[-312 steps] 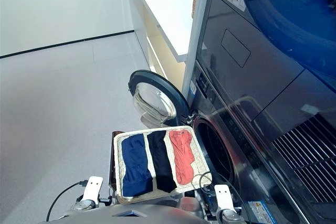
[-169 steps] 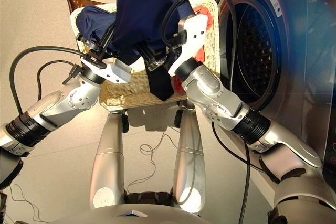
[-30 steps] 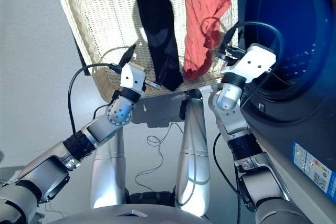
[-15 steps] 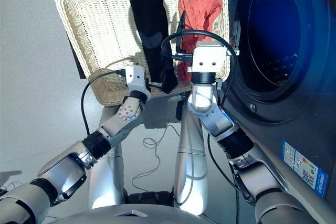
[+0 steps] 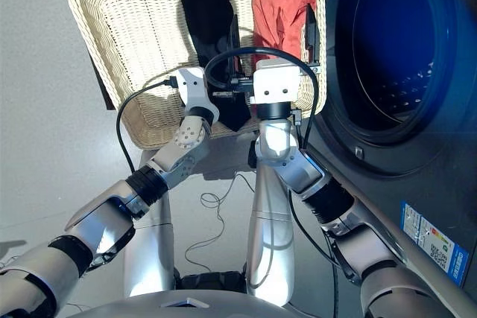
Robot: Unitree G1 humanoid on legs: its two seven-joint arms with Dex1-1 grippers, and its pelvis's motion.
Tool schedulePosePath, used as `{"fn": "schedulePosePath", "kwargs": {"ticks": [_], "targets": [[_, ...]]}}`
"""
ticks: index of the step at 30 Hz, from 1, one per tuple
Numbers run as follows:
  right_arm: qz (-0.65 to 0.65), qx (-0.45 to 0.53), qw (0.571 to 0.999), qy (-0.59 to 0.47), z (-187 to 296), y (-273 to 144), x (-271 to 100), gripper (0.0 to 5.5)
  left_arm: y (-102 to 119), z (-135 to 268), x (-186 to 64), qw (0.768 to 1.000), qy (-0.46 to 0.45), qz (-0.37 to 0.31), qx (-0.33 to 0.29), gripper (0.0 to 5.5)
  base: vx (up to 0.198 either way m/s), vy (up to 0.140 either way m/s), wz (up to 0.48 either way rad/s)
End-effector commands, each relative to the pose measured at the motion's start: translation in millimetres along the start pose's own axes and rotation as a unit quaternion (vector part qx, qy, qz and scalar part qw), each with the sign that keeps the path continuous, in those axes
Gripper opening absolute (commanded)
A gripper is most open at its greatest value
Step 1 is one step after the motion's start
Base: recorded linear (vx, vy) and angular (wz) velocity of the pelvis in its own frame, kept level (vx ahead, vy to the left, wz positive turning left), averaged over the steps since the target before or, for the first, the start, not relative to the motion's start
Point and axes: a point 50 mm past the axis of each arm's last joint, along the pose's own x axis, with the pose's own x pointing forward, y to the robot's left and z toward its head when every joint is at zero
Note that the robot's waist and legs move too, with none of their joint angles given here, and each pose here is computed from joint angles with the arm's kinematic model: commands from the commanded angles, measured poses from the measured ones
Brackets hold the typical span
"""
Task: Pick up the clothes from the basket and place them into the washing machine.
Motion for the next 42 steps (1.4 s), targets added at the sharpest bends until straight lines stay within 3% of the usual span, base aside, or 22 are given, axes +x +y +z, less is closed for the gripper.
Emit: {"fn": "schedulePosePath", "kwargs": {"ticks": [1,16,34,35,36,37,38,42], "targets": [[0.009,0.082,0.994,-0.069,38,12,2,5.50,-20,-2,2,1.000,0.005,0.004,-0.029,5.50,0.000,0.000,0.000],[0.026,0.135,0.987,-0.078,48,19,4,5.50,7,7,30,0.996,0.025,0.080,0.032,5.50,0.000,0.000,0.000],[0.032,0.160,0.983,-0.083,54,21,4,5.50,9,13,38,0.995,0.027,0.089,0.045,5.50,0.000,0.000,0.000],[0.031,0.160,0.983,-0.083,54,20,4,5.50,9,13,38,0.994,0.027,0.090,0.047,4.51,0.000,0.000,0.000],[0.030,0.160,0.983,-0.084,54,20,4,5.50,10,13,38,0.994,0.027,0.091,0.049,2.52,0.000,0.000,0.000],[0.030,0.160,0.983,-0.084,54,20,4,5.50,10,13,38,0.994,0.027,0.091,0.049,1.55,0.000,0.000,0.000],[0.029,0.161,0.983,-0.083,54,20,4,5.50,11,13,38,0.994,0.029,0.095,0.051,0.00,0.000,0.000,0.000],[0.028,0.162,0.983,-0.080,53,18,3,5.50,14,12,38,0.993,0.028,0.098,0.063,0.00,0.000,0.000,0.000]]}}
